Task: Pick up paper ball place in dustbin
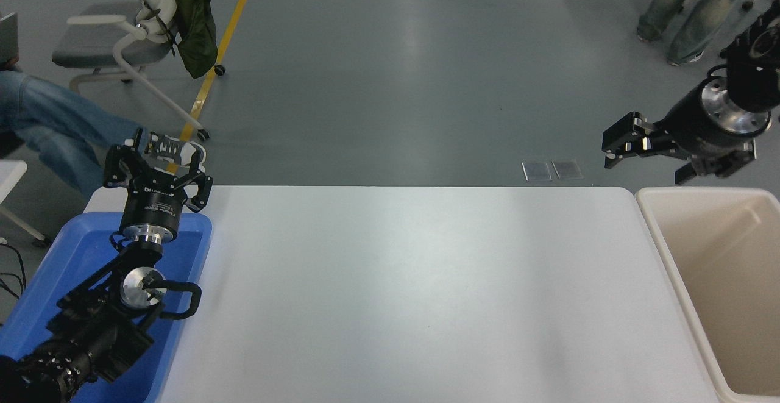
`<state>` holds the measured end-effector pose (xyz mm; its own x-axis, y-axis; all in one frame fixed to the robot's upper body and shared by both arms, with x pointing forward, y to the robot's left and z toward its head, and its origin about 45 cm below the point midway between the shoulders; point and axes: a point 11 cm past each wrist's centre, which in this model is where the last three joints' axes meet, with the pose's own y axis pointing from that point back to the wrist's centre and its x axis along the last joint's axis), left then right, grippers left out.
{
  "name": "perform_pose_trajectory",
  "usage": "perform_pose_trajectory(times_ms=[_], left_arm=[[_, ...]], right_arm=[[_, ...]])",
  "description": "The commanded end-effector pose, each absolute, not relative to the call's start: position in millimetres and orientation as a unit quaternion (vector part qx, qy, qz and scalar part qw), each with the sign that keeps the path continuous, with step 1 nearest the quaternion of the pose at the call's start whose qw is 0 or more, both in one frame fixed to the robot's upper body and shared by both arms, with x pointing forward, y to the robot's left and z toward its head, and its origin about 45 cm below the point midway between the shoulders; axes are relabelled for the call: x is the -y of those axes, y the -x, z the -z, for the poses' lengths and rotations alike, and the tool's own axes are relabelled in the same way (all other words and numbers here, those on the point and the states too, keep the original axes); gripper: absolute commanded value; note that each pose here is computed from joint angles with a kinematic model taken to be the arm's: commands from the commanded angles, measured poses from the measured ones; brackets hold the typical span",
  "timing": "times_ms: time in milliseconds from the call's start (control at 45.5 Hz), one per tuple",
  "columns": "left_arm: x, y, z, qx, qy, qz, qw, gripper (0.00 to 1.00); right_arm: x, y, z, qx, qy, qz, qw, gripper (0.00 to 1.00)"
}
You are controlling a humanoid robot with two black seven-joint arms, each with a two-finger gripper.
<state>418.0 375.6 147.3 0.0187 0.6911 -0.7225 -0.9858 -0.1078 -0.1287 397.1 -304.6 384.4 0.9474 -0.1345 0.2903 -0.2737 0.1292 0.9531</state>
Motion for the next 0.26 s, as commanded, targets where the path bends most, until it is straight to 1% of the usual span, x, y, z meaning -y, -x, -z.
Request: perform_pose_trajectory(times_ms=[0,44,66,132,154,176,220,242], left_arm=[[-375.9,-417.5,-146.6,-0.221,0.334,-0.665,0.630,0.99],[-375.7,-418.0,-147.3,-0.220,0.334,-0.665,0.630,0.99],[-375.9,-417.5,-146.6,-0.221,0.334,-0.665,0.630,0.99],[-375.9,-417.5,-146.6,-0.221,0.334,-0.665,0.630,0.99],[-375.7,-418.0,-147.3,-0.220,0.334,-0.665,0.630,0.99],[-375.9,-417.5,-146.6,-0.221,0.334,-0.665,0.630,0.99],[-375.0,-418.0,-147.0,-0.221,0.335,-0.665,0.630,0.99],[-375.9,-417.5,-146.6,-0.221,0.334,-0.665,0.630,0.99]], right_arm=[[274.8,-396.1,-417.1,0.124,-0.620,-0.087,0.770,1.00],[275.3,-396.1,-418.2,0.125,-0.616,-0.088,0.773,1.00],[276.1,-396.1,-418.9,0.126,-0.615,-0.088,0.774,1.00],[279.6,-395.9,-421.0,0.129,-0.610,-0.087,0.777,1.00],[281.4,-395.7,-421.2,0.131,-0.609,-0.085,0.778,1.00],[282.4,-395.6,-421.2,0.131,-0.608,-0.084,0.778,1.00],[282.9,-395.8,-421.7,0.132,-0.608,-0.084,0.779,1.00],[282.9,-395.8,-421.7,0.132,-0.608,-0.084,0.779,1.00]])
